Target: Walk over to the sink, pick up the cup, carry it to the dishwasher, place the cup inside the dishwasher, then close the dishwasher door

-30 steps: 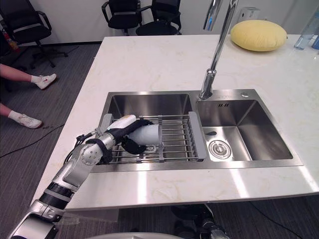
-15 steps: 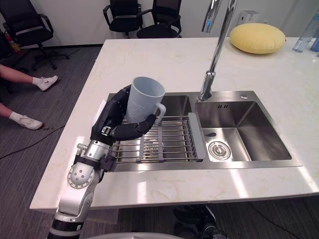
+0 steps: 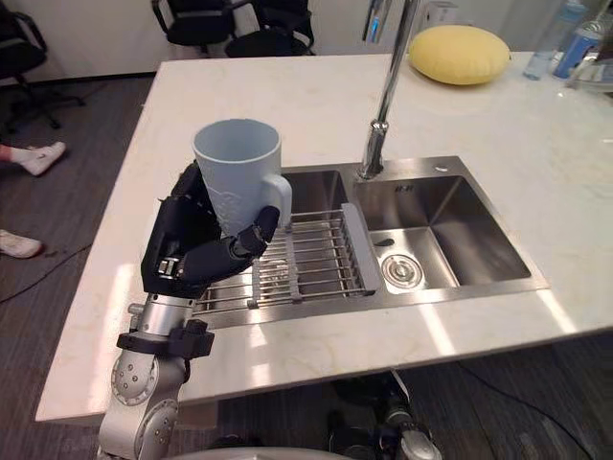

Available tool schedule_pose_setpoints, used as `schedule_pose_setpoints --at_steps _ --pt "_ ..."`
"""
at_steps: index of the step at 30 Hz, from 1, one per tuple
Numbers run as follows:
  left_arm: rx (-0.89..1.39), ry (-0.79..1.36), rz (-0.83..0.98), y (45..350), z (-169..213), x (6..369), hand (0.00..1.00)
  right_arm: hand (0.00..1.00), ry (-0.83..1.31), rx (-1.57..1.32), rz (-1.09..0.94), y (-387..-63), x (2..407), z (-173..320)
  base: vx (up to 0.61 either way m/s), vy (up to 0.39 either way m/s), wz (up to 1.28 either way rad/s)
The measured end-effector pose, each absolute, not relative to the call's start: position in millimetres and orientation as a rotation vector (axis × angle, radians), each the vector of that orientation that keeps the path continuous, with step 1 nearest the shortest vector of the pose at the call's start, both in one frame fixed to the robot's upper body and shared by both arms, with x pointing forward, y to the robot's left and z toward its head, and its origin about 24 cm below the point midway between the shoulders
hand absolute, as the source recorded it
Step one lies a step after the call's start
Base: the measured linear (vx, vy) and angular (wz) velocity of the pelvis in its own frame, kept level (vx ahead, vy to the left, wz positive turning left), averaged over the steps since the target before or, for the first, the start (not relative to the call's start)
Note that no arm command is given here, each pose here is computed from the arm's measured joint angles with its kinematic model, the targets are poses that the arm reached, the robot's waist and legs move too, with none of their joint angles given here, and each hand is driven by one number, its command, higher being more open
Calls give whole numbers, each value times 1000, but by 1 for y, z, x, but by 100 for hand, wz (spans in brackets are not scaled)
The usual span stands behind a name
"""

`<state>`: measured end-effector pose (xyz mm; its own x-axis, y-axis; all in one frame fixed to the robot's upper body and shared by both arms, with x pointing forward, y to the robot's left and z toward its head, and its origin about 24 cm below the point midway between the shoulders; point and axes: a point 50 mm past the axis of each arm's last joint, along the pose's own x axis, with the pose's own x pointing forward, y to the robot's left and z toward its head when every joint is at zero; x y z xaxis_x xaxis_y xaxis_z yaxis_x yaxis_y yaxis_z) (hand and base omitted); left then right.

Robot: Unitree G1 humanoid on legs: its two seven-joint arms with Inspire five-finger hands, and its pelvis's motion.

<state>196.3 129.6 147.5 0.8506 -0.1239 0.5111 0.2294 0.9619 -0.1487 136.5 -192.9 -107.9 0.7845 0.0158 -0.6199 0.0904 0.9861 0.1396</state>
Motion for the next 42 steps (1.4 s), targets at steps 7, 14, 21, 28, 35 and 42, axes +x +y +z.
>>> schedule_pose_setpoints --at_steps 7,14,21,28,35,42 --pt "-241 -488 -99 140 138 193 30 90 652 134 -30 -194 144 -105 -110 -110 19" --pt "-273 -481 -114 133 137 191 30 90 621 126 -107 -208 154 -101 -221 -159 60" --pt "-314 -535 -192 120 149 195 30 90 618 113 -187 -222 145 -100 -244 28 70" --pt "-270 -465 -139 131 131 211 30 90 659 170 -186 -211 140 -110 -101 180 19" --pt "-260 -429 -139 134 123 206 30 90 686 161 -187 -214 136 -113 -55 -2 15" --pt "-287 -379 -109 135 112 198 30 90 709 131 -137 -204 137 -116 -74 -24 90"
